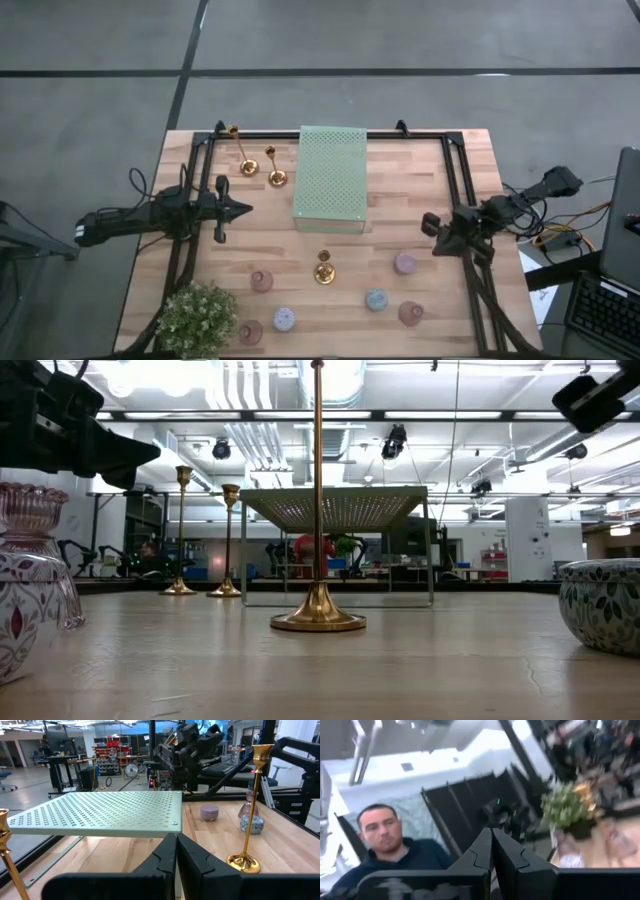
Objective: Pick & Place candle stick holders
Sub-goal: Put the bottom-right pink glass candle holder on the shelf
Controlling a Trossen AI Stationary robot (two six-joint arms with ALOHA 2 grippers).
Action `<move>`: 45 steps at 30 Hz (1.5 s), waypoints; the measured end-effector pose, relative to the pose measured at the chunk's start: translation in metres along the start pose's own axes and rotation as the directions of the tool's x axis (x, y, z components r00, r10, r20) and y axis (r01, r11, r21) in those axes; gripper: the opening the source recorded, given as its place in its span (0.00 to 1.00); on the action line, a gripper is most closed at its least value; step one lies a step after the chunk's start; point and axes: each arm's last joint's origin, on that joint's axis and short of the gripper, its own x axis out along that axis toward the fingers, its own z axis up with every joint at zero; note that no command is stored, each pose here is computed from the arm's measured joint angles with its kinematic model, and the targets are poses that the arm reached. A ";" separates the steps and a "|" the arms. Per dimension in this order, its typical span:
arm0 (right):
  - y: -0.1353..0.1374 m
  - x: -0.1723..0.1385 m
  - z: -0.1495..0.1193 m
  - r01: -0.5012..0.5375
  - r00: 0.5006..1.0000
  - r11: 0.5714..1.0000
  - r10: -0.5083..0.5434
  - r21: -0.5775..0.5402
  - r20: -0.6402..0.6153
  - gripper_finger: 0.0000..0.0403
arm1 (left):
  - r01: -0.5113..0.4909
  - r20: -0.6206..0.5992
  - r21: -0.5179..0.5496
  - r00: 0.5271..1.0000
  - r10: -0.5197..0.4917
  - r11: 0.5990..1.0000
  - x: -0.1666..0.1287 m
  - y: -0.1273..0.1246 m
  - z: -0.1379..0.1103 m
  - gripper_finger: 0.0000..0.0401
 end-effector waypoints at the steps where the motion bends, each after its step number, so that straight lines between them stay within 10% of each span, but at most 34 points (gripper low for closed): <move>1: 0.001 0.004 -0.001 0.014 1.000 1.000 -0.014 0.017 -0.028 0.02 | 0.000 0.000 0.000 1.000 0.000 1.000 0.000 0.000 0.000 0.05; 9: 0.019 0.058 0.003 0.270 0.899 0.955 -0.202 0.126 -0.389 0.08 | 0.000 0.000 0.000 1.000 0.000 1.000 0.000 0.000 0.000 0.05; 19: 0.042 0.116 -0.010 0.709 0.337 0.702 -0.420 -0.066 -0.843 0.30 | 0.000 0.000 0.000 1.000 0.000 1.000 0.000 0.000 0.000 0.05; 27: 0.078 0.159 -0.035 0.633 0.118 0.731 -0.417 -0.256 -0.901 0.37 | 0.000 0.000 0.000 1.000 0.000 1.000 0.000 0.000 0.000 0.05; 32: 0.086 0.170 -0.053 0.597 -0.046 0.678 -0.505 -0.429 -0.862 0.34 | 0.000 0.000 0.000 1.000 0.000 1.000 0.000 0.000 0.000 0.05; 45: 0.075 0.191 -0.090 0.495 -0.148 0.670 -0.563 -0.553 -0.813 0.26 | 0.000 0.000 0.000 1.000 0.000 1.000 0.000 0.000 0.000 0.05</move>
